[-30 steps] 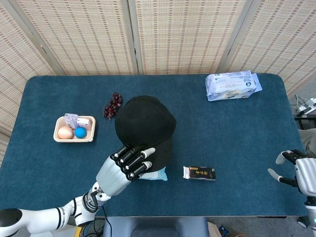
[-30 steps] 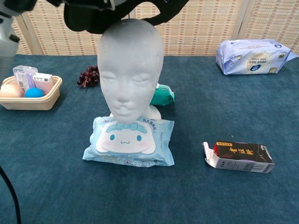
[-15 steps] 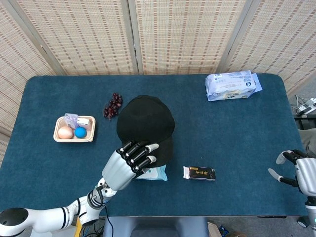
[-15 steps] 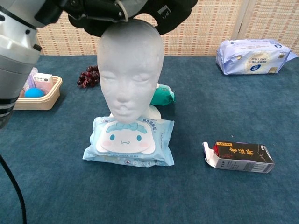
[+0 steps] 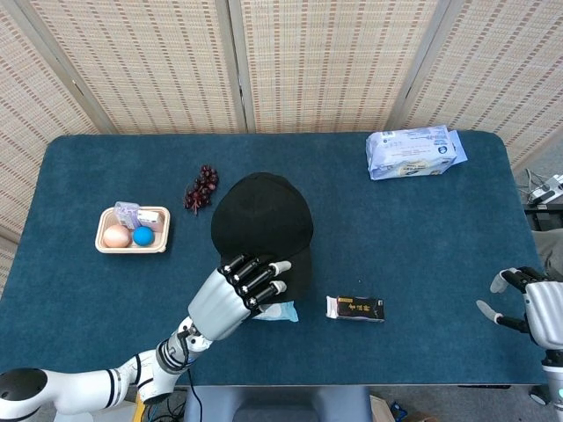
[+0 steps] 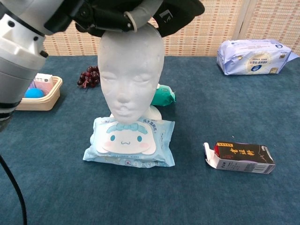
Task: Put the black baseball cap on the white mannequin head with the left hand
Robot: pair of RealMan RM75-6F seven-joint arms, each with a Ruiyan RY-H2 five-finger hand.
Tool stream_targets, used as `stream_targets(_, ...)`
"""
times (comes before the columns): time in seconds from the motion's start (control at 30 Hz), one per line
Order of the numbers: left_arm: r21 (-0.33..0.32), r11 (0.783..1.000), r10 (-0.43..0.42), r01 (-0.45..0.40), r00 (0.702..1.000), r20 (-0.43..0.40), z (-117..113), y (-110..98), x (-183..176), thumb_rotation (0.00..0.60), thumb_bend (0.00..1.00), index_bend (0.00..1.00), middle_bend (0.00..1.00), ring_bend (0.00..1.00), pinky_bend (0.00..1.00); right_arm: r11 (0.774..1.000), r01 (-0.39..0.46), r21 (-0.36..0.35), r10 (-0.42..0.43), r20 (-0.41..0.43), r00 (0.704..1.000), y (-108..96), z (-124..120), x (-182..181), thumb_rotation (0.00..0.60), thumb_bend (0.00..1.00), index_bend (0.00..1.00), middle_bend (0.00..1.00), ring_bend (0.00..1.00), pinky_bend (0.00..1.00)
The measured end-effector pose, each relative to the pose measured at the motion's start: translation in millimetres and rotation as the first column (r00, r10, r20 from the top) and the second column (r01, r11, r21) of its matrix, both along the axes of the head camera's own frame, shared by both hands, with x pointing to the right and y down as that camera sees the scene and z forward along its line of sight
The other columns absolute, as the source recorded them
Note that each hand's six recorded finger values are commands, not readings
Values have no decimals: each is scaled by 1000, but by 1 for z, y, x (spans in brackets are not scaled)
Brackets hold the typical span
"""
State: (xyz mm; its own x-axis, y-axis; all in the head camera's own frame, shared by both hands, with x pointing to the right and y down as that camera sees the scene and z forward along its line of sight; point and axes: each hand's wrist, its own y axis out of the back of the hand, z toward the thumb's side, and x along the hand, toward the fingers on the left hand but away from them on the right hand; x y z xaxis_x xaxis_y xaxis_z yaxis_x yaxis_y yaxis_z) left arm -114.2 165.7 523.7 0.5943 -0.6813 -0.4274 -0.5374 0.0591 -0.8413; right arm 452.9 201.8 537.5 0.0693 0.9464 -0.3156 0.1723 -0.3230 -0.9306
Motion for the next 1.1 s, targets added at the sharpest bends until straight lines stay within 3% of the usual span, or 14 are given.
stream_targets(0.6,-93,995,-19,26,997,79,18,-5,0,600,438,446,340,294,463,1000,2,-3,-3,-3,1000,0,1,0,600,154,596,596,457,586)
stream_targets(1.1,-95,995,1,9,994,108,29,16,-11,600,438,442,335,287,456,1000,3,-2,-3,-3,1000,0,1,0,600,154,596,596,457,586)
